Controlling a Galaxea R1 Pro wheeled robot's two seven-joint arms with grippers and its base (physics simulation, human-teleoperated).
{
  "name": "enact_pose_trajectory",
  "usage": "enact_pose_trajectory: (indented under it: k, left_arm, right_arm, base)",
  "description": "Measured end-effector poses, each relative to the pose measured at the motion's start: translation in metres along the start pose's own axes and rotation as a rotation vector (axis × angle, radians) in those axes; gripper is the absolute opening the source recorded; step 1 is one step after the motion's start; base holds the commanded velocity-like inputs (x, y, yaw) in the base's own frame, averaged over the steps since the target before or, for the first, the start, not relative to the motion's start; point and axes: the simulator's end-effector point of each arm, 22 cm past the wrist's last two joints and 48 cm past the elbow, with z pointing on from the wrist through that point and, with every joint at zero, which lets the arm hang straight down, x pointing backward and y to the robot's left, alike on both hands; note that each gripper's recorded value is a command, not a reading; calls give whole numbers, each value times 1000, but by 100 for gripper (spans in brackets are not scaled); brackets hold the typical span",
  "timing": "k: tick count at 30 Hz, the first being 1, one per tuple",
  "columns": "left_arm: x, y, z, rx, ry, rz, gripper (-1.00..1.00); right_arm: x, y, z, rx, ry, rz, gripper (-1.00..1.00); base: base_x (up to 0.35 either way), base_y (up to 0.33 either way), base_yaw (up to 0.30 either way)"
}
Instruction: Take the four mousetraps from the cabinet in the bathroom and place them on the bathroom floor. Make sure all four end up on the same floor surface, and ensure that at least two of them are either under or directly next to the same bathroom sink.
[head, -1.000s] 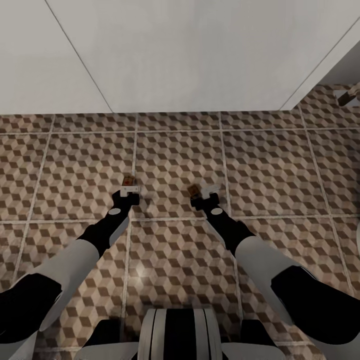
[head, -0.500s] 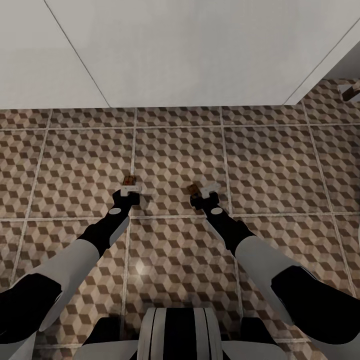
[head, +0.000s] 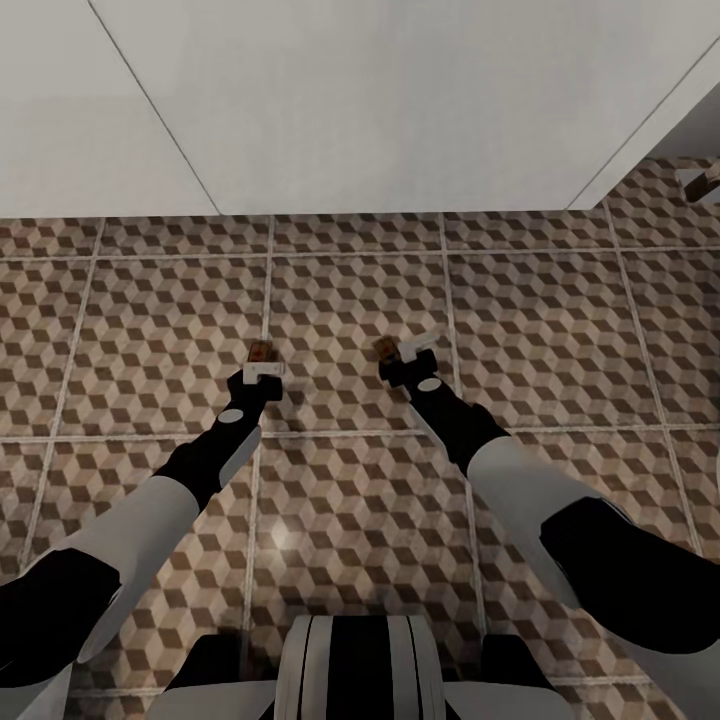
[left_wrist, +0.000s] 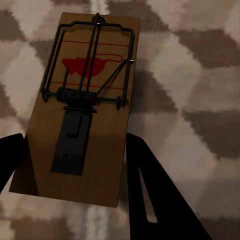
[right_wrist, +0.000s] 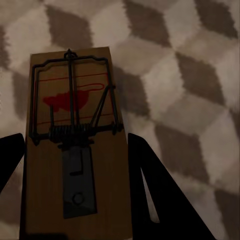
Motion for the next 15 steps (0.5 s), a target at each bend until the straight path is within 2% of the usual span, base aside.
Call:
enact_pose_trajectory:
  k: [15]
  left_arm:
    - [-1,0,1,1,-3,0,-100]
  right_arm:
    - [4,1,1,-1,8,-5,-100]
  base:
    - [0,0,0]
